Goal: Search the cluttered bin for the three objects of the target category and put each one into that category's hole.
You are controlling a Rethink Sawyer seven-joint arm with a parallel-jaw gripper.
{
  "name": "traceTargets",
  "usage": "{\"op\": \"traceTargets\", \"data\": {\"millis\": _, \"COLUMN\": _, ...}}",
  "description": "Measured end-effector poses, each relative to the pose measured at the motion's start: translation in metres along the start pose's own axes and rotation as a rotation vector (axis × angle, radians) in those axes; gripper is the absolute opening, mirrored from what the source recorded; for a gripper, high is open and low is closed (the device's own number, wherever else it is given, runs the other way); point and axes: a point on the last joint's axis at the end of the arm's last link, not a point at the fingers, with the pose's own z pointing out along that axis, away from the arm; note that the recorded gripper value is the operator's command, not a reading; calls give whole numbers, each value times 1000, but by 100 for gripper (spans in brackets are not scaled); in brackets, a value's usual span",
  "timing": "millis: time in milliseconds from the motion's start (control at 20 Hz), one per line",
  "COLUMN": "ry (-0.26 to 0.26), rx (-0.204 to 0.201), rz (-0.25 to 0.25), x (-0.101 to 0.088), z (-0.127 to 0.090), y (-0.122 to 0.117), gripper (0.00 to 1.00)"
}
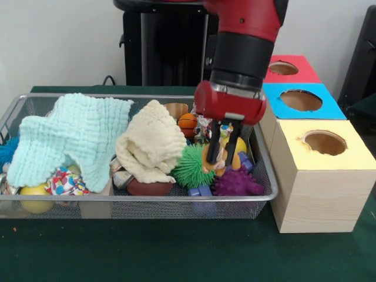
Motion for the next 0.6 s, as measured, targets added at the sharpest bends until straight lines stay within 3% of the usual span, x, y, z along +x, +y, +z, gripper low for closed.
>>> {"op": "traceTargets", "data": {"millis": 300, "ry": -37, "rx": 62, "rz": 17, "x": -14, "z": -40, "y": -34, "gripper": 0}}
{"op": "traceTargets", "data": {"millis": 600, "ry": -47, "rx": 70, "rz": 71, "x": -13, "z": -65, "y": -49, "gripper": 0}}
